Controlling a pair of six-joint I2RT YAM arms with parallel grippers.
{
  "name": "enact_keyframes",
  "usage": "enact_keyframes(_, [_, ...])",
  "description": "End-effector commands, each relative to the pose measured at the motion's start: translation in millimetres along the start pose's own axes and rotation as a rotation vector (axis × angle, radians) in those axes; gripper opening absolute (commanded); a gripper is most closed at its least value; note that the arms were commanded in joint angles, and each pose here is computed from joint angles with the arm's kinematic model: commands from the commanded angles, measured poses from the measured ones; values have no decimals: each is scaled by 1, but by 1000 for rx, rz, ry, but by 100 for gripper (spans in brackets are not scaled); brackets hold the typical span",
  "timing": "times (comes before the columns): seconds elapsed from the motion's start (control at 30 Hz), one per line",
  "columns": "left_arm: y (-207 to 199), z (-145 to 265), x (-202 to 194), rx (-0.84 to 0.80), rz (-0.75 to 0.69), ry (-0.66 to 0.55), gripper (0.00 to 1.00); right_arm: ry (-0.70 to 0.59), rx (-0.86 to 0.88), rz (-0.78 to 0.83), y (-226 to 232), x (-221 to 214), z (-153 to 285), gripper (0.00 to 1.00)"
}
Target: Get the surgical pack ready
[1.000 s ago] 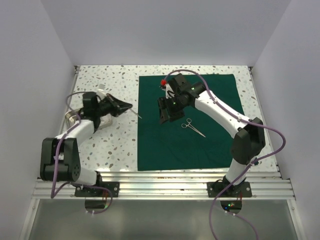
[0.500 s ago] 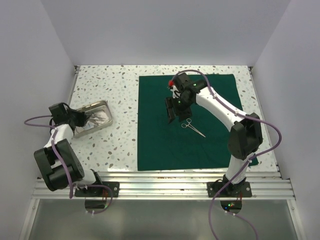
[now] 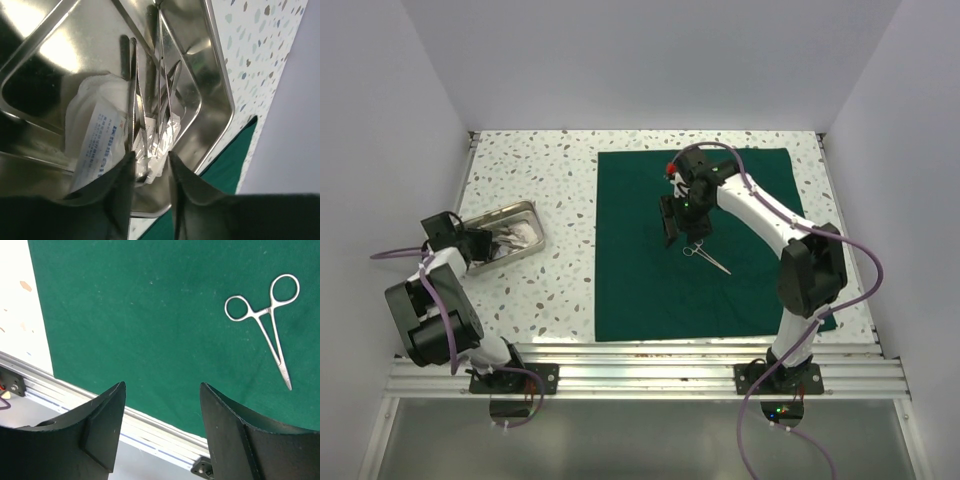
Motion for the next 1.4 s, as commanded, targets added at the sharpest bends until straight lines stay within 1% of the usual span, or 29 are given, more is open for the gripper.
enact_keyframes(0.0, [-20, -1, 26, -41, 2, -65, 46, -20, -31, 13, -7, 6, -6, 65])
enact_keyframes(0.03, [-21, 0, 27, -45, -4, -64, 52, -26, -49, 19, -11, 8, -6, 65])
enact_keyframes(0.07, [-23, 2, 26, -55, -16, -63, 56, -33, -71, 19, -16, 10, -7, 65])
enact_keyframes(0.1, [-26, 5, 27, -64, -26, -69, 63, -45, -114, 24, -23, 13, -6, 65])
enact_keyframes(0.17, [-24, 9, 26, -50, -57, -69, 69, -53, -163, 14, -36, 19, -9, 65])
enact_keyframes(0.27, [-24, 15, 24, -40, -106, -59, 74, -65, -227, -20, -60, 30, -14, 64])
enact_keyframes(0.3, [-23, 17, 21, -38, -113, -54, 75, -48, -248, -26, -68, 31, -23, 63])
enact_keyframes(0.37, [-25, 21, 14, -43, -139, -48, 76, -39, -272, -48, -85, 37, -30, 61])
enact_keyframes(0.43, [-31, 21, 1, -47, -191, -23, 77, -17, -288, -50, -97, 36, -41, 62])
enact_keyframes(0.47, [-36, 22, -4, -58, -216, -16, 77, -15, -289, -51, -99, 36, -45, 63])
enact_keyframes(0.53, [-48, 21, -25, -74, -293, 34, 77, 3, -282, -47, -102, 31, -53, 66])
enact_keyframes(0.57, [-55, 22, -30, -87, -320, 43, 77, -14, -260, -40, -100, 34, -56, 67])
enact_keyframes(0.6, [-62, 22, -45, -106, -370, 73, 77, -7, -254, -29, -100, 31, -59, 68])
enact_keyframes(0.67, [-70, 26, -59, -144, -419, 101, 77, 0, -256, -23, -102, 30, -63, 68])
enact_keyframes(0.7, [-73, 28, -70, -162, -467, 126, 77, 5, -258, -14, -102, 30, -63, 66])
enact_keyframes(0.77, [-78, 34, -81, -189, -519, 150, 76, 14, -264, -14, -104, 26, -62, 64])
enact_keyframes(0.8, [-80, 37, -89, -202, -549, 165, 76, 28, -269, -17, -107, 19, -64, 61])
enact_keyframes(0.83, [-78, 40, -94, -208, -587, 182, 76, 12, -262, -17, -106, 18, -59, 59])
enact_keyframes(0.9, [-79, 47, -102, -230, -642, 197, 76, 19, -263, -22, -109, 8, -60, 56])
enact_keyframes(1.13, [-80, 65, -117, -279, -732, 237, 75, 23, -295, -15, -119, -6, -58, 46])
enact_keyframes(1.37, [-77, 67, -122, -284, -747, 264, 75, 16, -318, -2, -123, -8, -53, 43])
Point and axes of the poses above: each gripper's point midway between its finger pads, its own z axis back along the fingers, its own y axis along the line the jaws close on, x = y × z, the point moved 2 cm from there along z, back along the fingers, and after that the axes turned 11 degrees about -z, right-handed, at the moved point
